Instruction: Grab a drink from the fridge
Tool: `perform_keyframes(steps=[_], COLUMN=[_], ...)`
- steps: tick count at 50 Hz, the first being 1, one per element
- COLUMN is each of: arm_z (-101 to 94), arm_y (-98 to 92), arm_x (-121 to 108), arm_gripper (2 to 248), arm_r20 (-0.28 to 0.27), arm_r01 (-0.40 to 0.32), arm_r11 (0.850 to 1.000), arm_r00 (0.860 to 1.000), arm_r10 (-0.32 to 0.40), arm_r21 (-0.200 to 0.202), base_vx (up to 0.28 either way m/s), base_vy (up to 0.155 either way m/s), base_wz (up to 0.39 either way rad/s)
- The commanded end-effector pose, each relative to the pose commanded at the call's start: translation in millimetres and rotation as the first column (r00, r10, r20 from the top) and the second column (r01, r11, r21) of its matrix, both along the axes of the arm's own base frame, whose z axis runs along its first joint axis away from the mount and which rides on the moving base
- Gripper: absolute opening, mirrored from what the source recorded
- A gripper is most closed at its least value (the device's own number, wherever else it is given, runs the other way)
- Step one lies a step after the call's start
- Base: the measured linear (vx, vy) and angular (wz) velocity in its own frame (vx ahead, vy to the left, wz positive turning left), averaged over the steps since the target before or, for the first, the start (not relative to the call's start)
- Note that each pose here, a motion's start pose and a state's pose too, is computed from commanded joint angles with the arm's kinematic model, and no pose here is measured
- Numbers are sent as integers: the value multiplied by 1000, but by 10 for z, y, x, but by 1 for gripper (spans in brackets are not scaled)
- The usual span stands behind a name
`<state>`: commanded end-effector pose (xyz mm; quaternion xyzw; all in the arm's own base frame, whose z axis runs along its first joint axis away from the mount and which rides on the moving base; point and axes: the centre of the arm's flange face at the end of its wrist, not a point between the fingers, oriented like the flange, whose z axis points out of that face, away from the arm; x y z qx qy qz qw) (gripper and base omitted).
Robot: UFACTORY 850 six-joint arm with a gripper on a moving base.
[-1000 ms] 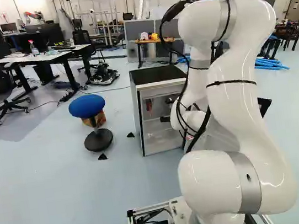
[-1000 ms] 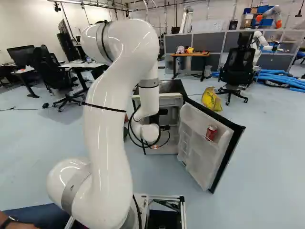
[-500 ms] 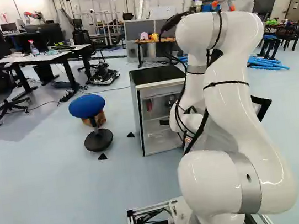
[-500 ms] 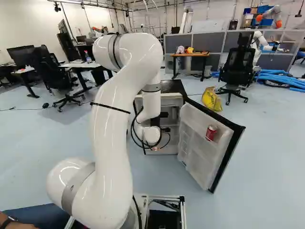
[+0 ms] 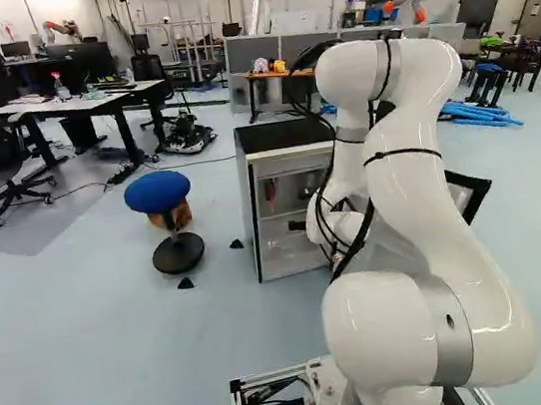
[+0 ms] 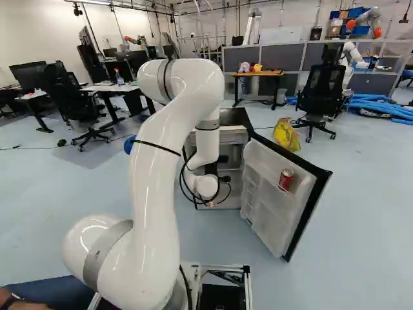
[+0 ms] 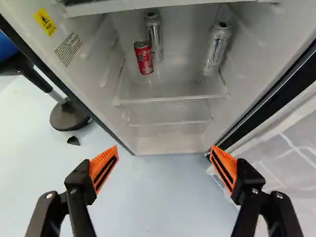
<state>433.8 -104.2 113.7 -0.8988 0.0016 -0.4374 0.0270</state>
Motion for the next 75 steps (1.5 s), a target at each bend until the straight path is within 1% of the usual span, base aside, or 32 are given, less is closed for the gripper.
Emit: perform_keyframes(steps=[36, 75], arm_z=[-461, -1032], arm_y=[-23, -45], arm_x=[189, 503], arm_gripper=[247, 247], arm_r20=[20, 53], arm_r01=[-3, -14], arm_r11=[1000, 1000], arm_r00=[1000, 998], arm_r10=[3, 13], arm_r21=[10, 12], base_vx=[0, 0], base_vy=[0, 0], base_wz=[0, 0])
